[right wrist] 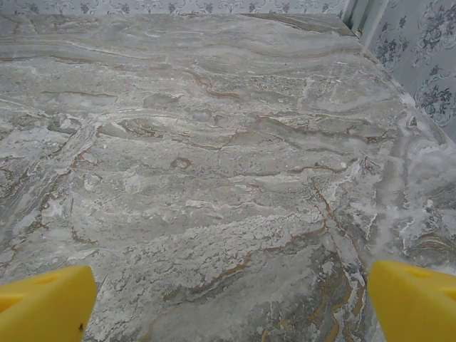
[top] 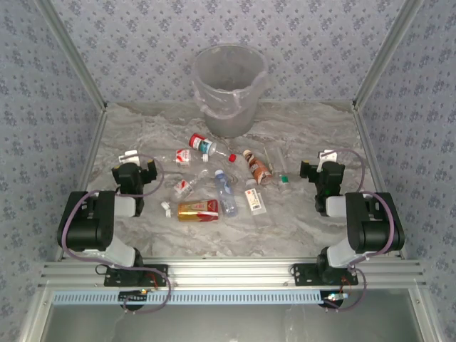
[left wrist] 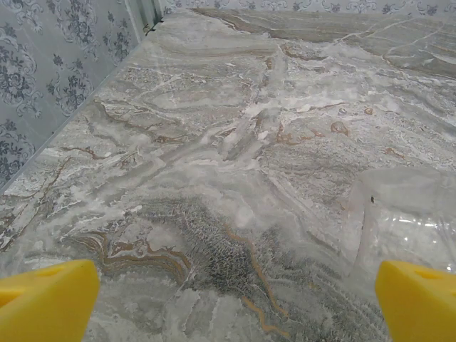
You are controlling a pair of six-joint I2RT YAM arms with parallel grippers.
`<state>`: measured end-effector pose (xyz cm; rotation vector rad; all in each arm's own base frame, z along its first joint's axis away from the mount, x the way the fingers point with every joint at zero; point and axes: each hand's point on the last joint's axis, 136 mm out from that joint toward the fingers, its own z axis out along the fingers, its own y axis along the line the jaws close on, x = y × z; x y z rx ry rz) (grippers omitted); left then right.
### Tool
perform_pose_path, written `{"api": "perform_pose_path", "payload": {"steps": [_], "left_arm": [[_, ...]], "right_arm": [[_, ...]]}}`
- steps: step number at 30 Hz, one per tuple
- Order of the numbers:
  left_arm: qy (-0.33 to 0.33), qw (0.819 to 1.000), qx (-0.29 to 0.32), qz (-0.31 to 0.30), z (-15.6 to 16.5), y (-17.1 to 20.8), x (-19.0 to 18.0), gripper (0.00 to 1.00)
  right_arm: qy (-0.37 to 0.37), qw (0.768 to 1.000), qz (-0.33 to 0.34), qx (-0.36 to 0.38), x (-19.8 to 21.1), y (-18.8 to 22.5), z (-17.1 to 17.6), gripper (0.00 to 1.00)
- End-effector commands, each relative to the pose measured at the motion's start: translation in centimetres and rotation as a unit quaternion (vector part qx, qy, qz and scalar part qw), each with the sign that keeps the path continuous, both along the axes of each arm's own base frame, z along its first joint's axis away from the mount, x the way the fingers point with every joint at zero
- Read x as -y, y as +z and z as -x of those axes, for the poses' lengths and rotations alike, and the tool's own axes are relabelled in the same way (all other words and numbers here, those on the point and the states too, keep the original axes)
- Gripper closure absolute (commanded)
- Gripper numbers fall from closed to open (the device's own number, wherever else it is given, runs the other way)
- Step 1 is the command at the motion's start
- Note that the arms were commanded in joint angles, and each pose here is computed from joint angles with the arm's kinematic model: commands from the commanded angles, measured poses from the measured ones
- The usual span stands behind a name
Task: Put the plastic bottles in the bin
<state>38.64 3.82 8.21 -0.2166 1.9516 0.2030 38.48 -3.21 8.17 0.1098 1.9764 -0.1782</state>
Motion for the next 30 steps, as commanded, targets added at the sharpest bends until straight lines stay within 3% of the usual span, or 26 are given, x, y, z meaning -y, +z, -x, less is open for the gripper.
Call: {"api": "perform_pose_path", "payload": {"steps": [1, 22, 30], "left_arm": [[0.006, 1.0, 0.018, 0.002, -0.4, 1.1, -0.1, 0.0], [0.005, 1.0, 0.019, 0.002, -0.3, 1.1, -0.1, 0.01], [-0.005, 1.0, -0.016, -0.001, -0.8, 3.0, 0.2, 0.01]], "right_arm": [[-0.009, 1.0, -0.003, 0.011, 0.2, 0.4, -0.2, 0.0], [-0.007, 1.0, -0.003, 0.014, 0.1, 0.5, -0.1, 0.0], [0.018, 1.0, -0.002, 0.006, -0.7, 2.8, -0.2, 0.0]]}}
